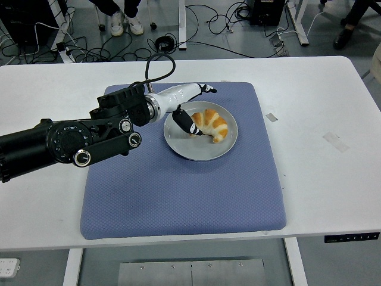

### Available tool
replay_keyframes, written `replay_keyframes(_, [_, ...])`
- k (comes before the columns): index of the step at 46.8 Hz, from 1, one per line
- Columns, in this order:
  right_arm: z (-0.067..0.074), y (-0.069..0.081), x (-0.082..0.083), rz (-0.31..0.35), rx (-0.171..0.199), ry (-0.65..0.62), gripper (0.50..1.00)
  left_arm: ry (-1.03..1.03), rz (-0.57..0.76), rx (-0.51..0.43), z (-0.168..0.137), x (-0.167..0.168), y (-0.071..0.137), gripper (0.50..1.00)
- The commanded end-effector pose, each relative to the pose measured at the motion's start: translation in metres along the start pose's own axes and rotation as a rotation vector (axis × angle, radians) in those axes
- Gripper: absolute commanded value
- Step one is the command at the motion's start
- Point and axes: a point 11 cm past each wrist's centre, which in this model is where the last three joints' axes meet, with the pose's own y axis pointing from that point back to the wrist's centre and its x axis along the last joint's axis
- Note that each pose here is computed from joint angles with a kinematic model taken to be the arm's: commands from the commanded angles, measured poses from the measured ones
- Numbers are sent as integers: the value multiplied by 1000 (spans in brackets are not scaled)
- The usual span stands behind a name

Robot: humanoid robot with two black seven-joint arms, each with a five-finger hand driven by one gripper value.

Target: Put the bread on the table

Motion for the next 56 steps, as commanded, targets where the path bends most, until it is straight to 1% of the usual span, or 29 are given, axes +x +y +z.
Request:
replay_keyframes(1, [0, 0, 0, 0, 0, 0, 1000, -20, 2, 1, -1, -3, 0, 924])
replay_keyframes(11, [0, 0, 0, 0, 0, 0, 1000, -30, 2, -1, -1, -4, 0, 898])
replay_keyframes(19, [0, 0, 0, 0, 0, 0, 1000, -76, 4, -6, -1, -6, 0, 877])
replay_keyframes(37, [0, 0, 0, 0, 0, 0, 1000, -115, 5, -4, -4, -10, 0, 869])
replay_keyframes(46, [0, 0, 0, 0, 0, 0, 1000, -131, -5, 1, -7, -16, -1, 825])
replay_keyframes(52, [0, 0, 0, 0, 0, 0, 1000, -159, -25, 0, -7, -23, -2, 777])
replay_keyframes(56, [0, 0, 0, 0, 0, 0, 1000, -157, -29, 3, -9, -26, -1, 754])
